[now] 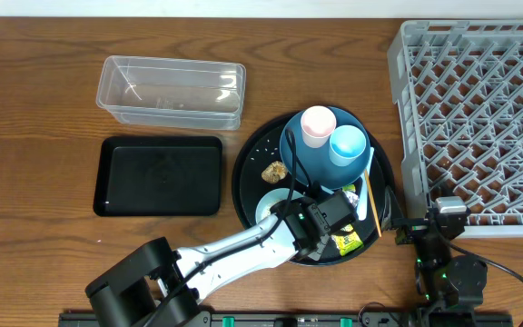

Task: Sort waste into correct bins and load items into the dishwasher rack
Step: 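Close the left gripper on the bowl rim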

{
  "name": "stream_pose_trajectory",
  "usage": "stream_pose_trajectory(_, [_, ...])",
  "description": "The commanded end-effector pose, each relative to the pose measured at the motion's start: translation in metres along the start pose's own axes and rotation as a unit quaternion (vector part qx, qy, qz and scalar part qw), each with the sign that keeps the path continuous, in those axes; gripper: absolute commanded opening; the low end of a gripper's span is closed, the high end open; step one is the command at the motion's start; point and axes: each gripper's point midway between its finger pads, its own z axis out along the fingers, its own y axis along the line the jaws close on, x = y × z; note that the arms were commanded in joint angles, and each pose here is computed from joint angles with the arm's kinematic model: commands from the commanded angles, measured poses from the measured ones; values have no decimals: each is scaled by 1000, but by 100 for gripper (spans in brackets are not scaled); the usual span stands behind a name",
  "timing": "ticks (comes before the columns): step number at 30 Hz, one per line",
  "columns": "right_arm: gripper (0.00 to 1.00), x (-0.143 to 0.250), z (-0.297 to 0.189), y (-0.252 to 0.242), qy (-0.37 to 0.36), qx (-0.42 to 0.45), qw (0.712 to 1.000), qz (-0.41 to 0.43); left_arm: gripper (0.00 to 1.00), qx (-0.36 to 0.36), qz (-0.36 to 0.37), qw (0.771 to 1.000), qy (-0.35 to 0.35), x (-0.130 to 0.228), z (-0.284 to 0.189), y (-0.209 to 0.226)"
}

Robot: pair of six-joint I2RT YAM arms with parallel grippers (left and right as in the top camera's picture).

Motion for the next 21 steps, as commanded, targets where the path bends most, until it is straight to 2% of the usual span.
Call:
stream_pose_trajectory(1, [99, 2, 0, -3, 2, 7, 1000, -5, 26, -14, 9, 1000, 8, 5, 6, 4])
stream_pose_trajectory(11, [99, 2, 0, -3, 2, 7, 1000, -5, 25, -17, 10, 1000, 13, 7, 10, 5])
stream_pose_trajectory(16, [99, 2, 0, -3, 2, 7, 1000, -5, 19, -18, 10, 1000, 13, 7, 10, 5])
stream_pose_trajectory(21, [99, 2, 0, -3, 2, 7, 1000, -5, 19, -18, 10, 1000, 13, 7, 10, 5])
